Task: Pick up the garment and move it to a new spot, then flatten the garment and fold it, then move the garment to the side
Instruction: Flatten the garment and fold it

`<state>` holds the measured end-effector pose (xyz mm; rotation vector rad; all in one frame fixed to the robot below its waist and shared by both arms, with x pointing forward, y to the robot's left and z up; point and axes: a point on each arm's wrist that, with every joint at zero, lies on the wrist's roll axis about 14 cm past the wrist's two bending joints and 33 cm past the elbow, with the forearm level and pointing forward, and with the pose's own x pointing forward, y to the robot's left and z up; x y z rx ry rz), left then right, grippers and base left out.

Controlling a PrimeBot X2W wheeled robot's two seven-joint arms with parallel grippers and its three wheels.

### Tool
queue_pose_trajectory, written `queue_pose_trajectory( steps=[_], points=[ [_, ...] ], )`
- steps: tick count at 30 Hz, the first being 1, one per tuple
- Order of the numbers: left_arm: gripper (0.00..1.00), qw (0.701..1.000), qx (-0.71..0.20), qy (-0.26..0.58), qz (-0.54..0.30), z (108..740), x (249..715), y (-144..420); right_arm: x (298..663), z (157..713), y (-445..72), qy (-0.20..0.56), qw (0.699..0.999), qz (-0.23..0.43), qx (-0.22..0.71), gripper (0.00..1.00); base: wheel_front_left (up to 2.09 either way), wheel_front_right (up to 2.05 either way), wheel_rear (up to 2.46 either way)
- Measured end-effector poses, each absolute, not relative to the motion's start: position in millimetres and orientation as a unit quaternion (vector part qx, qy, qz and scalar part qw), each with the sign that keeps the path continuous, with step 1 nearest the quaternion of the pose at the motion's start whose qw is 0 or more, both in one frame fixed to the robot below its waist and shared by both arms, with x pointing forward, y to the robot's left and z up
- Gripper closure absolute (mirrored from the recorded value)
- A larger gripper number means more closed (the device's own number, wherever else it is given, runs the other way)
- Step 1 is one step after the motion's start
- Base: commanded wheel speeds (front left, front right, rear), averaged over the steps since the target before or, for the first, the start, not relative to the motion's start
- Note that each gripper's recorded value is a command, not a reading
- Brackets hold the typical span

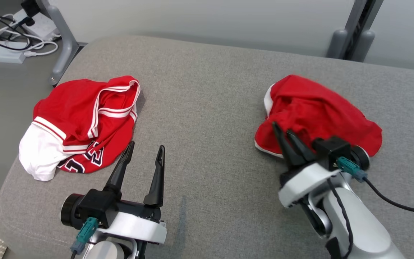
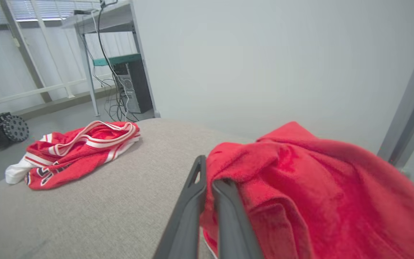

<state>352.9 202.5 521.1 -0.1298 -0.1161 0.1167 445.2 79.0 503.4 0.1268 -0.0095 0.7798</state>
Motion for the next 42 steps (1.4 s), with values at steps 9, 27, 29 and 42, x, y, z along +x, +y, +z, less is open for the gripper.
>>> queue_pose_trajectory(
  steps=[9, 27, 29, 42],
  points=[
    [0.00, 0.993, -0.072, -0.069, 0.057, 527.5, 346.3, 199.3, 423.1, 649.3, 116.3, -0.152, 0.862, 0.451, 0.173, 1.00, 0.00, 0.00, 0.00],
    [0.00, 0.996, -0.074, -0.055, 0.010, 517.4, 382.9, 172.1, 503.9, 498.0, -121.2, 0.088, 0.970, 0.176, 0.144, 1.00, 0.00, 0.00, 0.00],
    [0.00, 0.996, -0.074, -0.051, 0.004, 514.3, 388.7, 168.0, 500.5, 470.9, -150.5, 0.122, 0.973, 0.137, 0.140, 1.00, 0.00, 0.00, 0.00],
    [0.00, 0.995, -0.076, -0.048, -0.033, 511.4, 406.0, 145.8, 465.3, 406.0, -234.9, 0.210, 0.971, 0.010, 0.115, 0.00, 0.00, 0.00, 0.00]
  ],
)
